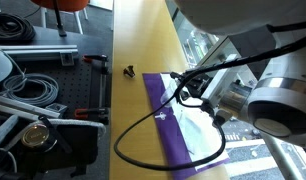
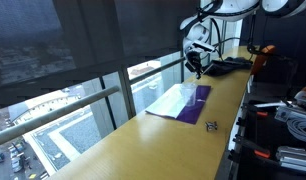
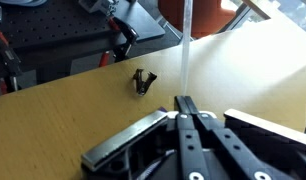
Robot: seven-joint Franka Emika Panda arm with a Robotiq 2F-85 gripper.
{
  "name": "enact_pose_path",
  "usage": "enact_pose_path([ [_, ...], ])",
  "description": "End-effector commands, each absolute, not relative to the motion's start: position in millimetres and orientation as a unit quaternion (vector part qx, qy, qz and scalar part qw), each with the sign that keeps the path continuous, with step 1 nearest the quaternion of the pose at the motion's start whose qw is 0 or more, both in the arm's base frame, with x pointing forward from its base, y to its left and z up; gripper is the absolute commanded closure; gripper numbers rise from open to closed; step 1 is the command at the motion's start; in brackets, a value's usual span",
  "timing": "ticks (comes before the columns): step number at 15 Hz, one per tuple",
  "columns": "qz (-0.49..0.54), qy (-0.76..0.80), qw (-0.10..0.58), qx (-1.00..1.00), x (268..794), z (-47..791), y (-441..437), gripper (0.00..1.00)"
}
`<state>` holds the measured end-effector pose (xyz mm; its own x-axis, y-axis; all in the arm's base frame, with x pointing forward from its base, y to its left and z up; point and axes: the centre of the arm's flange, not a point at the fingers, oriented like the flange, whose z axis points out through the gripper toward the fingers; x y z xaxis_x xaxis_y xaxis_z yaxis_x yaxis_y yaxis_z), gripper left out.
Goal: Place the straw in the cup
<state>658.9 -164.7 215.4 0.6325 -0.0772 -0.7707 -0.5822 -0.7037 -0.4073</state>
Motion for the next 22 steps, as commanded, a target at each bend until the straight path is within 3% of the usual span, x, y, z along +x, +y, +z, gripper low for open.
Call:
enact_pose_path([
  [1,0.388,0.206,0.342,-0.831,670,221,-161,1.0],
  [19,0.388,0.224,0.383,-0.808,670,227,-205,1.0],
  [22,0.383,0.215,0.39,-0.809,679,230,-169,1.0],
])
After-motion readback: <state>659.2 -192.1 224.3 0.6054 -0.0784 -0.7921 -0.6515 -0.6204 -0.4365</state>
